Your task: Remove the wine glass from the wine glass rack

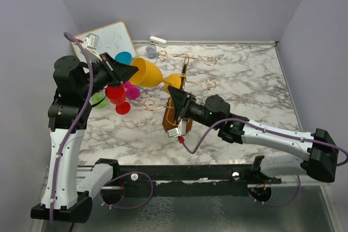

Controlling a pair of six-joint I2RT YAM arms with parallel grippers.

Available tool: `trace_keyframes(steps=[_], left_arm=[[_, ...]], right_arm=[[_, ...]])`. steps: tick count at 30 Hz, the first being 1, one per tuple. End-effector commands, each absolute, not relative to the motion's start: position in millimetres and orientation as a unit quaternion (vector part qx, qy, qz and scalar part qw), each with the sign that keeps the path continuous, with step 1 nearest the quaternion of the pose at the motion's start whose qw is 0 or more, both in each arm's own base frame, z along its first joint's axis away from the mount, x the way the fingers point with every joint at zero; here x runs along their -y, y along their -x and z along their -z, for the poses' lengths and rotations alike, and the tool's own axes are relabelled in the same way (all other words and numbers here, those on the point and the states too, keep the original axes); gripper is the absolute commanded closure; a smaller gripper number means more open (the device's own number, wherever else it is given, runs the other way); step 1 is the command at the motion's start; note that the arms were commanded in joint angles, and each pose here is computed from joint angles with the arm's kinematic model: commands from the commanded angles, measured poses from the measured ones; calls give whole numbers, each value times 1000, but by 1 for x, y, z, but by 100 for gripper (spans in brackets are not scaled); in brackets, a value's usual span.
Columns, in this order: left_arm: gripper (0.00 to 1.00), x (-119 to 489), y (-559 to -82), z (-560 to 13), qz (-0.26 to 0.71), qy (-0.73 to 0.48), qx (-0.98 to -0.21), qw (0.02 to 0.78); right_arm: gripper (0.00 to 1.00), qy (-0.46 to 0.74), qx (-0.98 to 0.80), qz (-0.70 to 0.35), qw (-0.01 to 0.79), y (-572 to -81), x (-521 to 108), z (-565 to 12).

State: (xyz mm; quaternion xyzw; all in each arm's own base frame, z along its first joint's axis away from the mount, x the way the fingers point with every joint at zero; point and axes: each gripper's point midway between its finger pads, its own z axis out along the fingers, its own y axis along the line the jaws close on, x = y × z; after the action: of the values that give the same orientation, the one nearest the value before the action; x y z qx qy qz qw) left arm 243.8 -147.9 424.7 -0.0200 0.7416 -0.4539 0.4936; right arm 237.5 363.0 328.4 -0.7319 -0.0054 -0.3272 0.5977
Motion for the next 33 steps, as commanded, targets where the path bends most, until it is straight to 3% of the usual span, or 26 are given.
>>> trace_keyframes(steps=[1,7,15,19,26,33], left_arm=[[100,133,-245,-417,398,37,-766,504],[100,87,-241,-446,290,91,-746,592],[100,-2,-203,-476,112,213,-692,680],[100,-23,-201,-442,39,236,-722,649],[100,-48,-201,-346,-88,245,-806,531],[100,-58,-191,-317,-134,250,-830,481]], right_arm=[[75,685,-2,350,639,-237,-361,-356],[58,677,-24,340,652,-239,-357,-357],[55,638,-100,304,700,-249,-353,-374],[53,574,-204,236,757,-264,-350,-412],[49,381,-419,80,820,-296,-336,-486],[49,272,-508,65,815,-318,-318,-512]])
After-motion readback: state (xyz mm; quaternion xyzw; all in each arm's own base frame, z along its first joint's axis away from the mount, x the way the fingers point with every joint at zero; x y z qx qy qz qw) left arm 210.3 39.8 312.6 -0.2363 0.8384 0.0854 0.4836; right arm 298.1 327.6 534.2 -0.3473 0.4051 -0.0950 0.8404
